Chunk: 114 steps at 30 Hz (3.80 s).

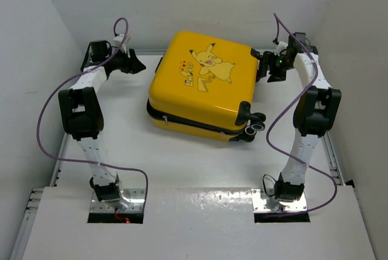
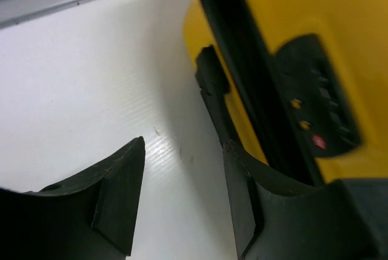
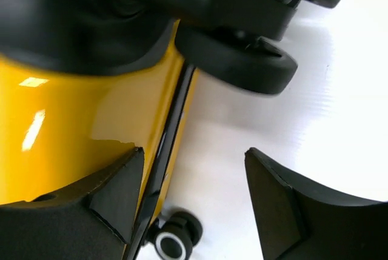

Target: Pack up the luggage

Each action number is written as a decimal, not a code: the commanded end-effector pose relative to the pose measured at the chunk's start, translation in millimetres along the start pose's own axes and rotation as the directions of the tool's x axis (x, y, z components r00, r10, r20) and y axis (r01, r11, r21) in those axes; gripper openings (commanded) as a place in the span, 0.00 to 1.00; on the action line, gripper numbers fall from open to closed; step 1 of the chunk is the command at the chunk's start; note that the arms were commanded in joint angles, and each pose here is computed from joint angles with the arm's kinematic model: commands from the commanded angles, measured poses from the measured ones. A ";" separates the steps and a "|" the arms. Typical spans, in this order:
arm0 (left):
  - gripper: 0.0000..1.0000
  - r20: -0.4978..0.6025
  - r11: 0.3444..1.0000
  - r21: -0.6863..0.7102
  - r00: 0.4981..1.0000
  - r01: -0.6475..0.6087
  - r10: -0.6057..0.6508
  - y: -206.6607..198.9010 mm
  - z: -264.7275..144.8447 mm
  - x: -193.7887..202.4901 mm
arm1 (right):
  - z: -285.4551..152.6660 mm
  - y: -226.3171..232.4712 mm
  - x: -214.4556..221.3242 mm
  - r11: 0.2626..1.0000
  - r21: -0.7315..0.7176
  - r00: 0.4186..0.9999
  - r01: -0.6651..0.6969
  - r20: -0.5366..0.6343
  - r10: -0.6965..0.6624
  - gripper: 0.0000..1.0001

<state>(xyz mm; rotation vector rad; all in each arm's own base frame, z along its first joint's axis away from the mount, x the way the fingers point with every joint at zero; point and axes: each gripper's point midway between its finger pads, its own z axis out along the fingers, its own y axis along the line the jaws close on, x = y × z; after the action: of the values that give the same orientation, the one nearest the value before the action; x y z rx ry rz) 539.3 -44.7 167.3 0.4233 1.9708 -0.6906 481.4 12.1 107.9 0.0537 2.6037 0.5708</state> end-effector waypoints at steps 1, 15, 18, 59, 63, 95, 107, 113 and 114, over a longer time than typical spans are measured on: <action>0.57 0.089 0.998 0.037 0.995 0.042 -0.046 5.5 14.2 -28.8 | -47.3 24.0 -15.3 0.995 -0.055 0.995 0.078 0.059 -0.075 0.68; 0.68 0.050 0.994 0.105 0.998 -0.028 0.023 -14.7 8.3 -32.4 | -77.8 -15.4 -115.1 0.729 0.413 0.715 0.545 0.224 -0.662 0.72; 0.68 0.041 0.994 0.096 0.998 -0.045 0.041 -19.0 1.1 -37.0 | -61.5 -14.8 -113.5 0.628 0.377 0.609 0.681 0.187 -0.771 0.74; 0.71 0.043 0.991 -0.125 0.998 0.043 -0.038 9.2 -18.8 -32.1 | -81.9 110.5 -140.3 0.223 0.441 -0.098 0.869 0.597 -0.796 0.00; 0.71 0.040 0.985 -0.166 0.998 0.050 -0.044 14.1 -16.3 -29.3 | -104.2 120.4 -139.7 0.203 0.477 -0.158 0.855 0.613 -0.774 0.00; 0.75 -0.078 0.970 -0.161 0.977 0.183 -0.197 8.0 37.1 4.1 | -18.5 25.2 -125.7 0.244 0.391 0.061 0.888 0.425 -0.903 0.00; 0.75 -0.262 0.980 0.014 0.946 0.200 -0.189 -35.3 56.0 75.4 | -33.7 -12.1 -98.4 0.402 0.364 0.292 0.840 0.322 -0.901 0.72; 0.64 -0.373 0.965 -0.182 0.894 0.191 -0.247 -14.5 63.9 123.7 | -83.7 -37.5 -94.0 0.685 0.386 0.586 0.618 0.354 -0.729 0.72; 0.64 -0.382 0.962 -0.193 0.889 0.192 -0.254 -11.4 65.1 129.9 | -92.1 -35.3 -88.2 0.736 0.362 0.640 0.572 0.365 -0.676 0.71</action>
<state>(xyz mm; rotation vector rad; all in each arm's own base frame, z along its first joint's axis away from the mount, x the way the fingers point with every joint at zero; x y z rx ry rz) 538.4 -79.4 81.6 0.2585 2.3146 -0.6514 535.9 -49.9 158.2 -0.8310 1.9235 -0.0044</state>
